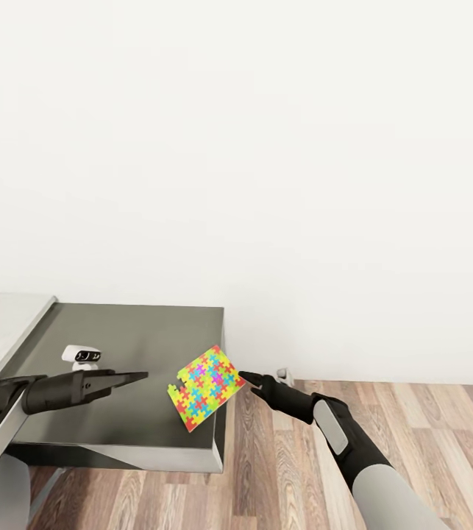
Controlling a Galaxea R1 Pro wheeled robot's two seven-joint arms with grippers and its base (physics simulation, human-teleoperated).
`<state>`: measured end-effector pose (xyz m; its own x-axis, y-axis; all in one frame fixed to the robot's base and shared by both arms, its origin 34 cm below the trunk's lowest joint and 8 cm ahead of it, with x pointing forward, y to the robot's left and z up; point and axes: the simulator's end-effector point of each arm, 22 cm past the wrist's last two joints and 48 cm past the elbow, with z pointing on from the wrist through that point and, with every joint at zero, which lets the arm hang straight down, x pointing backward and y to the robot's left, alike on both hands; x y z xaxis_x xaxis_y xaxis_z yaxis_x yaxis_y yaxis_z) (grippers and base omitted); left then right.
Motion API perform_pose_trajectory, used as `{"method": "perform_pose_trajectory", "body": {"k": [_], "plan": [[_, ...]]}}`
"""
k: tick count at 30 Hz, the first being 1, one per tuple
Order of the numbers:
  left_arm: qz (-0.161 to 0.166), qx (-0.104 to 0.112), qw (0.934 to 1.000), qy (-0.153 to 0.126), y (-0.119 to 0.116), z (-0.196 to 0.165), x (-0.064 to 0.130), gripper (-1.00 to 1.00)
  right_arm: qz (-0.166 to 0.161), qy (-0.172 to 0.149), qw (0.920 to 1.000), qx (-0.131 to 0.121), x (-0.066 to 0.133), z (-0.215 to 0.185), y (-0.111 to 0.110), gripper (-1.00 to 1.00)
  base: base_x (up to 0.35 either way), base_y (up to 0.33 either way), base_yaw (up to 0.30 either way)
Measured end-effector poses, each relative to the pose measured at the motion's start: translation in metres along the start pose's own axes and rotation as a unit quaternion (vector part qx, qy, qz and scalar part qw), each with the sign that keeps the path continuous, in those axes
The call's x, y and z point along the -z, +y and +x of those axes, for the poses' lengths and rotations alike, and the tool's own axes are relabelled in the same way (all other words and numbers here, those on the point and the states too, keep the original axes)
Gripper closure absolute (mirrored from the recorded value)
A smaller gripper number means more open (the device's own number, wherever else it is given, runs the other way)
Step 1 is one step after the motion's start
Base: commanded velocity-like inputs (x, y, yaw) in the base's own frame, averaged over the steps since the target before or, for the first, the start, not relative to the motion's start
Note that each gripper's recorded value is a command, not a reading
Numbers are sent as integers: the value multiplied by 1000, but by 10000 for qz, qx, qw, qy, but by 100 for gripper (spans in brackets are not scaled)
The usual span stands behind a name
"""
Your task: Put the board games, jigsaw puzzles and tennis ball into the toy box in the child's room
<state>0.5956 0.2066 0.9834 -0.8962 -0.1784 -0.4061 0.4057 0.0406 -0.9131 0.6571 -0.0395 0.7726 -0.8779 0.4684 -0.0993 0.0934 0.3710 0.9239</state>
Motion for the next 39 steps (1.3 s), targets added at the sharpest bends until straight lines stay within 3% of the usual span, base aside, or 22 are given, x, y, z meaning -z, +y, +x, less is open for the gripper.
{"method": "perform_pose_trajectory", "body": {"k": [39], "plan": [[10, 4, 10000, -6, 12, 3, 0, -100, 22, -8, 10000, 17, -4, -2, -13, -100, 0, 2, 0]]}}
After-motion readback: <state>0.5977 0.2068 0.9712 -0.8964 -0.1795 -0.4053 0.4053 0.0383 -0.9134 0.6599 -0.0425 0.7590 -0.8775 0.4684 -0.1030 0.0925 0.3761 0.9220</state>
